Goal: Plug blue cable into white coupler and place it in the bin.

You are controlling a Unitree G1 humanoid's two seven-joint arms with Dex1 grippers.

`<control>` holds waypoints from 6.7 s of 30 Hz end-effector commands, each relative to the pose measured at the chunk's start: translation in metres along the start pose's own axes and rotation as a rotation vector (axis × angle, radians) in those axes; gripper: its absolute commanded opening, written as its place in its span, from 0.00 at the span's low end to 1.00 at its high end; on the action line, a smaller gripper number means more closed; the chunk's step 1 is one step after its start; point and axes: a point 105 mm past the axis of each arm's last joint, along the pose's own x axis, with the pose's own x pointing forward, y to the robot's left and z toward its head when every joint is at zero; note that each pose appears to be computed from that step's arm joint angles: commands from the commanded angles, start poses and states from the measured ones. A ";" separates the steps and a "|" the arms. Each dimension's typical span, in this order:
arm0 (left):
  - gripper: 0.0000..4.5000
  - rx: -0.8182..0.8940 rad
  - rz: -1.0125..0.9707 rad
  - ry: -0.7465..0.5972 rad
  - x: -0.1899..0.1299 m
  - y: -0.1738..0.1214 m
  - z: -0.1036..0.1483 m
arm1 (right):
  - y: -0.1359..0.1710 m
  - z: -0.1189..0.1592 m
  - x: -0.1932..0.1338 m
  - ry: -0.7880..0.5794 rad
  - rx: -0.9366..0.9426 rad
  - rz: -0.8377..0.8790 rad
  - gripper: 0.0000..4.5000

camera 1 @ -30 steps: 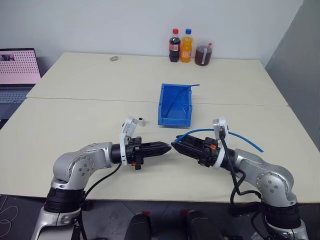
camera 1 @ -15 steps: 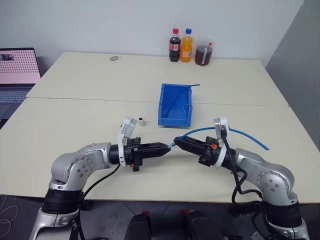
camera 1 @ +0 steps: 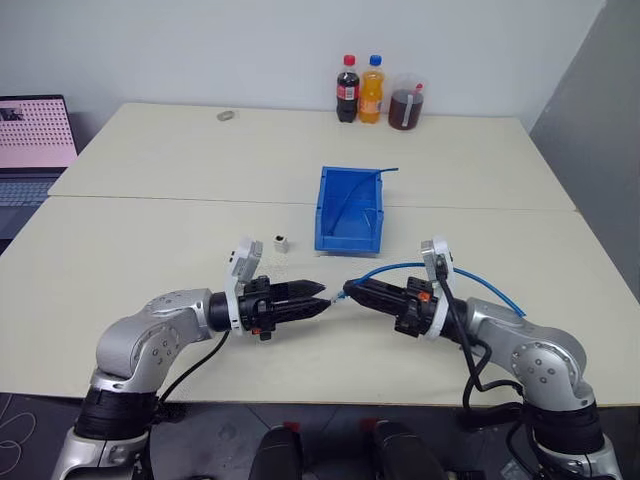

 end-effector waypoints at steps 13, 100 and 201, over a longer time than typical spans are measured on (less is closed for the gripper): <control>1.00 0.277 0.927 0.050 -0.042 0.098 -0.012 | -0.005 0.009 -0.001 -0.037 -0.067 -0.034 0.02; 0.18 0.539 -0.205 0.416 0.061 0.038 -0.036 | -0.012 -0.007 -0.001 0.215 -0.575 -0.090 0.02; 1.00 0.543 0.068 0.175 0.014 0.033 0.014 | -0.031 0.022 0.024 0.373 -0.731 -0.050 0.01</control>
